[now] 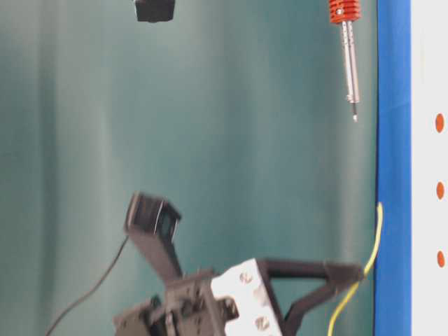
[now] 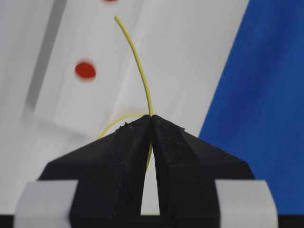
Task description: Touch the tip of the soldering iron to the tip of the solder at the mark.
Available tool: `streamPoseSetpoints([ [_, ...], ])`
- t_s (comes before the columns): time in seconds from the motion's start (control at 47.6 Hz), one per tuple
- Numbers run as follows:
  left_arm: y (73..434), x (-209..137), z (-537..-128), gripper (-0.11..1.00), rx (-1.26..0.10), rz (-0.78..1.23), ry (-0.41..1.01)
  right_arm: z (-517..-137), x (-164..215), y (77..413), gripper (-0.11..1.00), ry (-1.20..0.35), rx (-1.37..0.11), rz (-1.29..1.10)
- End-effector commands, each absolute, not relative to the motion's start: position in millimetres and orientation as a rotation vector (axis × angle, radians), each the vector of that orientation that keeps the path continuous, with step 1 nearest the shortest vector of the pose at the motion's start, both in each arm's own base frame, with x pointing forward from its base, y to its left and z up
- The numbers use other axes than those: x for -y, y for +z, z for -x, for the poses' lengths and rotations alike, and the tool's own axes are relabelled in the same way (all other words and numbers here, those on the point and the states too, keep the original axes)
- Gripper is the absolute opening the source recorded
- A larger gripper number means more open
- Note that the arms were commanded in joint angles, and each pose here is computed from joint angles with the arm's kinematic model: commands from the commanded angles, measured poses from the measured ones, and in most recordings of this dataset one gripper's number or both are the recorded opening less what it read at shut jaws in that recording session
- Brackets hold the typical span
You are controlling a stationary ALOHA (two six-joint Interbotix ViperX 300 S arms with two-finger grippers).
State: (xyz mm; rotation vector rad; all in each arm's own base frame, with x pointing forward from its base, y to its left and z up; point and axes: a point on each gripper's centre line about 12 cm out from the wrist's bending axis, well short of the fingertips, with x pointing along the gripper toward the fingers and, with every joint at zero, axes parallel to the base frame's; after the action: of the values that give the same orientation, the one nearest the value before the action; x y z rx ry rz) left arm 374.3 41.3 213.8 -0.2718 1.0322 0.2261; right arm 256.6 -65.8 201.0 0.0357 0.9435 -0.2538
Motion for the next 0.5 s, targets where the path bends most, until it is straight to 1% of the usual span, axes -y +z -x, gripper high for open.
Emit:
streamPoseSetpoints([
  [0.0, 223.1, -42.0, -397.2, 0.01, -1.007, 0.266, 0.219, -258.4, 68.6, 207.5, 0.06, -0.263, -0.921, -0.032],
  [0.273, 203.4, -47.3, -440.4, 0.01, -1.056, 0.253, 0.223, -257.0, 71.7, 200.1, 0.06, -0.273, -0.952, -0.041],
  [0.483, 185.3, -51.5, -451.5, 0.01, -1.086, 0.253, 0.232, -255.9, 71.8, 194.8, 0.06, -0.273, -0.965, -0.043],
])
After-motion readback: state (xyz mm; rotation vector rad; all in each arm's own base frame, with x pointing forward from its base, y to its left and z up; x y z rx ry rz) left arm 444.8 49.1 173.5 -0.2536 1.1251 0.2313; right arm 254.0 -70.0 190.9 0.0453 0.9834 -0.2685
